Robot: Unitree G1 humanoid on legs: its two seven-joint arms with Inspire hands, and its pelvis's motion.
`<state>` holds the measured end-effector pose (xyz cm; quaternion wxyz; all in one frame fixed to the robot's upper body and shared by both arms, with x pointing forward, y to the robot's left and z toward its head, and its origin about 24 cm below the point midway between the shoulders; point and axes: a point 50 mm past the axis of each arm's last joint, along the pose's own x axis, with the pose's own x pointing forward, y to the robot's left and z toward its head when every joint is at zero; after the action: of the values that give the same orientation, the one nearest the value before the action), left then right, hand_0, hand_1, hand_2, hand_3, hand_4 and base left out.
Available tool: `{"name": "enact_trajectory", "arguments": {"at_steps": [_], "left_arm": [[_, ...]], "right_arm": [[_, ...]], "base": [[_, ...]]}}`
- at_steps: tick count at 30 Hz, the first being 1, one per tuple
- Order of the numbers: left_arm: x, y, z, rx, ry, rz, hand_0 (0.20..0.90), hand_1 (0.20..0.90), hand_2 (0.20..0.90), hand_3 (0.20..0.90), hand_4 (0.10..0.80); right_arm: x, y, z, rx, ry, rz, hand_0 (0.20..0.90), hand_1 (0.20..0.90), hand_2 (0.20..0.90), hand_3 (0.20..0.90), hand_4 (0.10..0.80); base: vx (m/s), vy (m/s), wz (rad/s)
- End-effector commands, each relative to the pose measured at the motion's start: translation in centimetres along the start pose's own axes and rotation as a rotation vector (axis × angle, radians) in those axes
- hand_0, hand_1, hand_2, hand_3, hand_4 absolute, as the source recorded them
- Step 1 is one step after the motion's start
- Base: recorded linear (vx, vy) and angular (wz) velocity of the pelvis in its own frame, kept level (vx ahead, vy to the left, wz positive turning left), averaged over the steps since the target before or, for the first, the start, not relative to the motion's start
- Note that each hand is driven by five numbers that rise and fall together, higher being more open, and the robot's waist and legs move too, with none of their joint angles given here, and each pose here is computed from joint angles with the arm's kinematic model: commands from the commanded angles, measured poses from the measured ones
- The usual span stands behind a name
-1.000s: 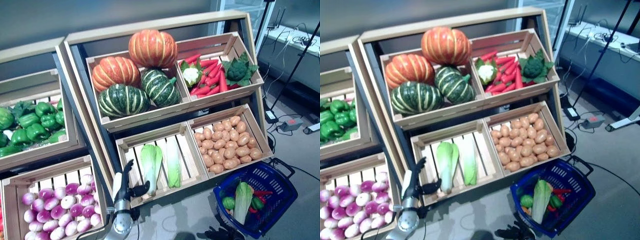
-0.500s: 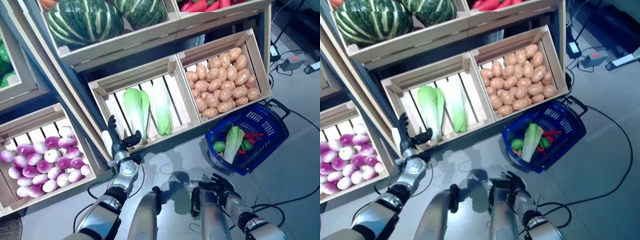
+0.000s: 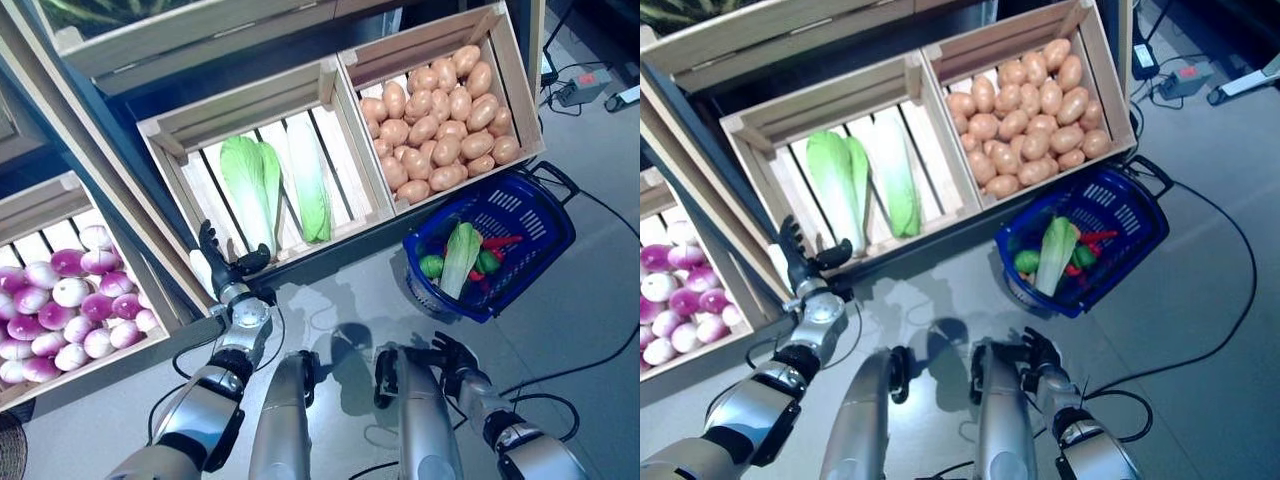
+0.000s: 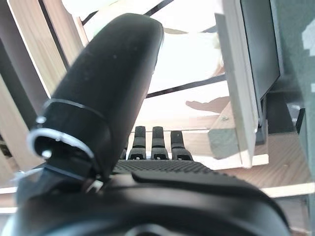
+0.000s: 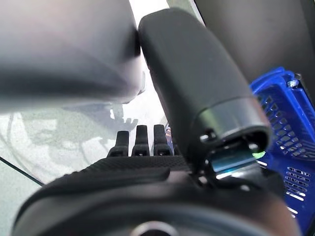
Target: Put vegetables into the basket
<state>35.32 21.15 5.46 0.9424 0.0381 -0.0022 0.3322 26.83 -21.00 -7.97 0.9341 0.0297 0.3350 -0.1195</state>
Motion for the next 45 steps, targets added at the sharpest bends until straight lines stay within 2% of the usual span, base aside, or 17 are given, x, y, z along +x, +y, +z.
{"name": "enact_trajectory", "arguments": {"at_steps": [1,9,13,19,27,34,35,36,45], "left_arm": [[2.9,0.8,5.6,-0.062,-0.17,0.036,0.9,0.9,0.9,0.9,0.8],[6.2,2.9,9.9,-0.15,-0.163,0.055,0.9,0.9,0.9,0.9,0.8],[7.4,3.3,13.5,-0.087,-0.223,0.035,0.9,0.9,0.9,0.9,0.8],[8.7,4.7,16.4,-0.055,-0.219,0.042,0.9,0.9,0.9,0.9,0.8],[9.3,4.9,17.1,-0.023,-0.169,-0.013,0.9,0.9,0.9,0.9,0.8],[9.2,4.7,13.9,0.022,0.006,-0.023,0.9,0.9,0.9,0.9,0.8],[9.2,4.7,13.3,0.028,0.025,-0.022,0.469,0.469,0.469,0.469,0.513],[9.2,4.8,13.0,0.026,0.039,-0.015,0.3,0.3,0.3,0.3,0.4],[8.8,5.6,10.2,-0.011,0.088,0.021,0.3,0.3,0.3,0.3,0.4]], "right_arm": [[0.0,-2.2,1.5,0.029,-0.087,-0.082,0.9,0.9,0.9,0.9,0.8],[0.0,-4.0,2.8,0.015,-0.136,-0.113,0.9,0.9,0.9,0.9,0.8],[0.0,-5.1,4.5,-0.035,-0.177,-0.139,0.9,0.9,0.9,0.9,0.8],[-0.1,-7.1,5.7,-0.026,-0.2,-0.17,0.9,0.9,0.9,0.9,0.8],[-0.1,-7.4,6.8,-0.036,-0.232,-0.179,0.9,0.9,0.9,0.9,0.8],[0.0,-6.4,8.0,-0.035,-0.269,-0.181,0.9,0.9,0.9,0.9,0.8],[0.0,-6.3,8.3,-0.031,-0.273,-0.186,0.9,0.9,0.9,0.9,0.8],[0.0,-6.3,8.4,-0.029,-0.275,-0.189,0.9,0.9,0.9,0.9,0.8],[-0.1,-5.9,8.4,-0.019,-0.303,-0.154,0.9,0.9,0.9,0.9,0.8]], "base": [[-0.057,0.039,0.02],[-0.039,0.018,-0.05],[-0.057,0.004,-0.01],[-0.014,0.002,-0.02],[0.0,0.0,0.0],[0.001,-0.004,0.01],[0.0,0.0,0.0],[0.0,0.0,0.0],[0.004,0.002,0.0]]}}
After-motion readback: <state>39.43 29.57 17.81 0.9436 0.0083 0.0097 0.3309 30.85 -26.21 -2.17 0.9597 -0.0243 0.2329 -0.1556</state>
